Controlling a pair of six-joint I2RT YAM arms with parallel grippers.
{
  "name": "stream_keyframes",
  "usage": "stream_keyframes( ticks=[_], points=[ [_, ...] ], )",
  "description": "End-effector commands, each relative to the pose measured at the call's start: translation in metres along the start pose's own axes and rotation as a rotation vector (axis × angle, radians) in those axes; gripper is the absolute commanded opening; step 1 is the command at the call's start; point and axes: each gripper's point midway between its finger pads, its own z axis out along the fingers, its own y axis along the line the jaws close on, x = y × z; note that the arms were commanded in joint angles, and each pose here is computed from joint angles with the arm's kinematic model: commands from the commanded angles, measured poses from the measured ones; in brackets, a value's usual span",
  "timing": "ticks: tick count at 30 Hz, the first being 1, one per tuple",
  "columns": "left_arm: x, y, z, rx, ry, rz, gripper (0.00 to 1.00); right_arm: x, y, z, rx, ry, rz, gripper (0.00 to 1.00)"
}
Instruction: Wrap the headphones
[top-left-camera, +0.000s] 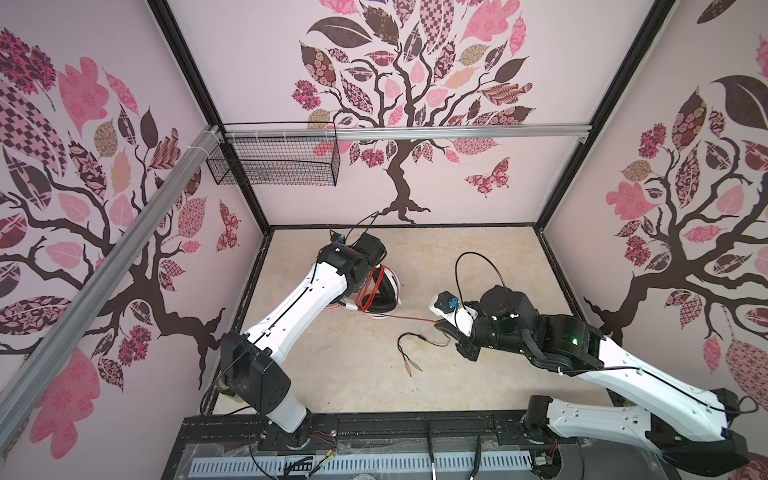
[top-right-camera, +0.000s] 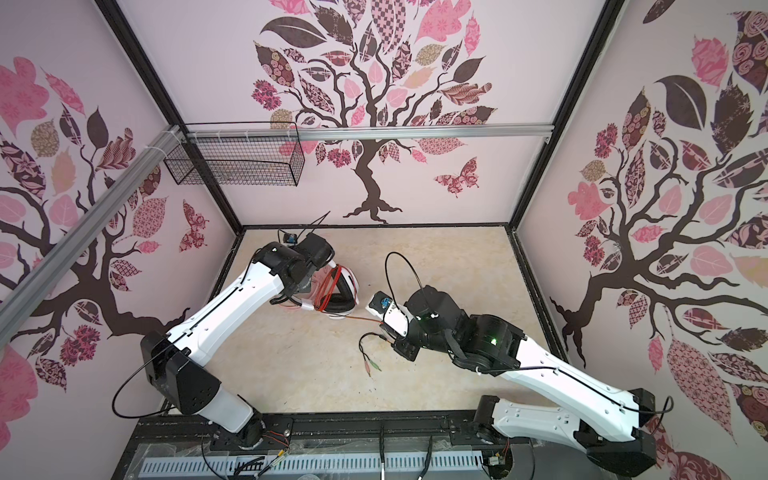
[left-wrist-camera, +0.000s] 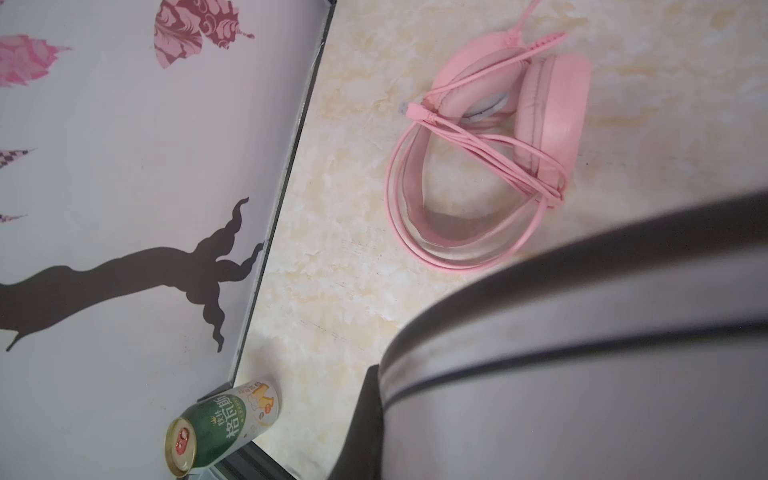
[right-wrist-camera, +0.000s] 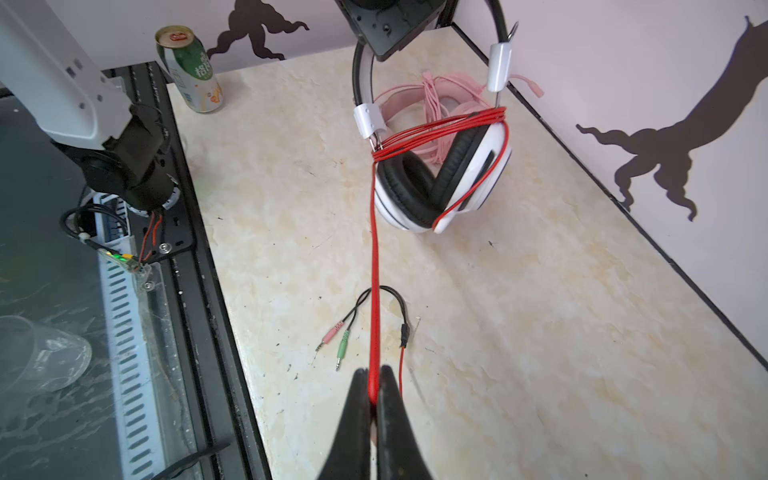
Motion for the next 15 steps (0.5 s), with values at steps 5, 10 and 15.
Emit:
stream_keyframes(
  ticks=[5,10,15],
  points=[
    [0.017,-0.024,-0.025,0.244,-0.090,0.176,0.00,-0.008,-0.022,0.004,0.114,0.005,-0.029,0.00],
    [0.033,-0.033,-0.050,0.341,-0.138,0.247,0.00,-0.008,-0.036,0.017,0.089,-0.011,0.023,0.00],
    [0.046,-0.042,-0.064,0.383,-0.138,0.291,0.00,-0.019,-0.051,0.025,0.130,-0.027,0.042,0.00]
  ],
)
